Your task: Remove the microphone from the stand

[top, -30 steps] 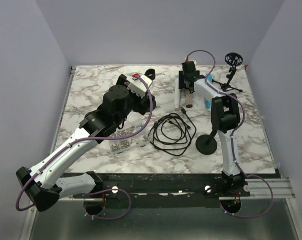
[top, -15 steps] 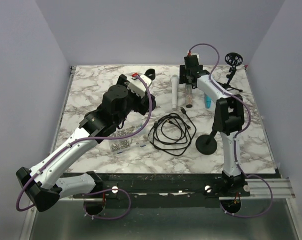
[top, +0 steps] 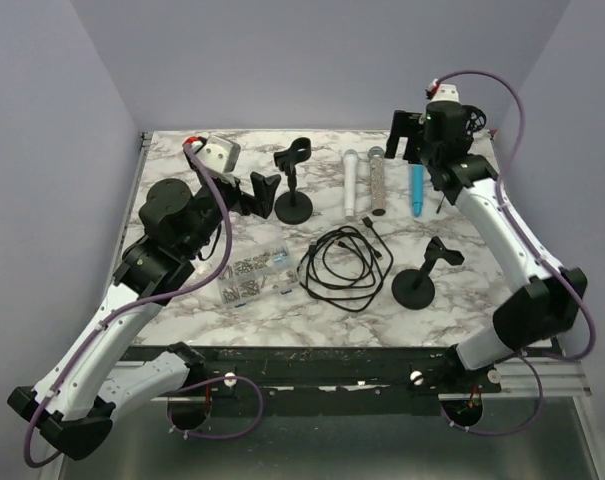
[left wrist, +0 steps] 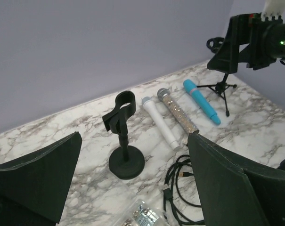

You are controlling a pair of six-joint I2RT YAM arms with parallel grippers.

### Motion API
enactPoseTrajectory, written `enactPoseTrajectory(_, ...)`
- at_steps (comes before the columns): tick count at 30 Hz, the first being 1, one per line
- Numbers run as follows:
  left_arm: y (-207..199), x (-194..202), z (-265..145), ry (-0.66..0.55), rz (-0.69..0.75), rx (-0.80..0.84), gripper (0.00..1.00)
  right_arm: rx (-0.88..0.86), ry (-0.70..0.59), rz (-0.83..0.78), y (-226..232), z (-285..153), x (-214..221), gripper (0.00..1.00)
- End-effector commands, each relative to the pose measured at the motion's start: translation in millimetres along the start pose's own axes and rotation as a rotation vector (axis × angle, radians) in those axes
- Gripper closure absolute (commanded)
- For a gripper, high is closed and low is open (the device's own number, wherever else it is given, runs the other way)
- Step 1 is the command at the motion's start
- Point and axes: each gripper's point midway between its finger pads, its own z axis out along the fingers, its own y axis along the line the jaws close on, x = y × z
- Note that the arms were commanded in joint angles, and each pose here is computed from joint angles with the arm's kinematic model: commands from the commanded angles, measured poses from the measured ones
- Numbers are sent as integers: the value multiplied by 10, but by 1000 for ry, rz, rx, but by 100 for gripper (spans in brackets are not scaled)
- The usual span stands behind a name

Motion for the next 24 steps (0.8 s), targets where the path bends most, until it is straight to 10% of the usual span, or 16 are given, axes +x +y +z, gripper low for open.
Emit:
enactPoseTrajectory(1, -38, -316, -160, -118, -107, 30, 1, -37, -139, 84, -103, -689, -329, 0)
enactPoseTrajectory(13, 274, -831, -705, -307, -160, -86, 2, -55, -390, 250, -536, -2165, -465, 0)
enactPoseTrajectory(24, 416, -968, -771, -337, -148, -161, 1, -10, -465, 266, -714, -2485, -580, 0)
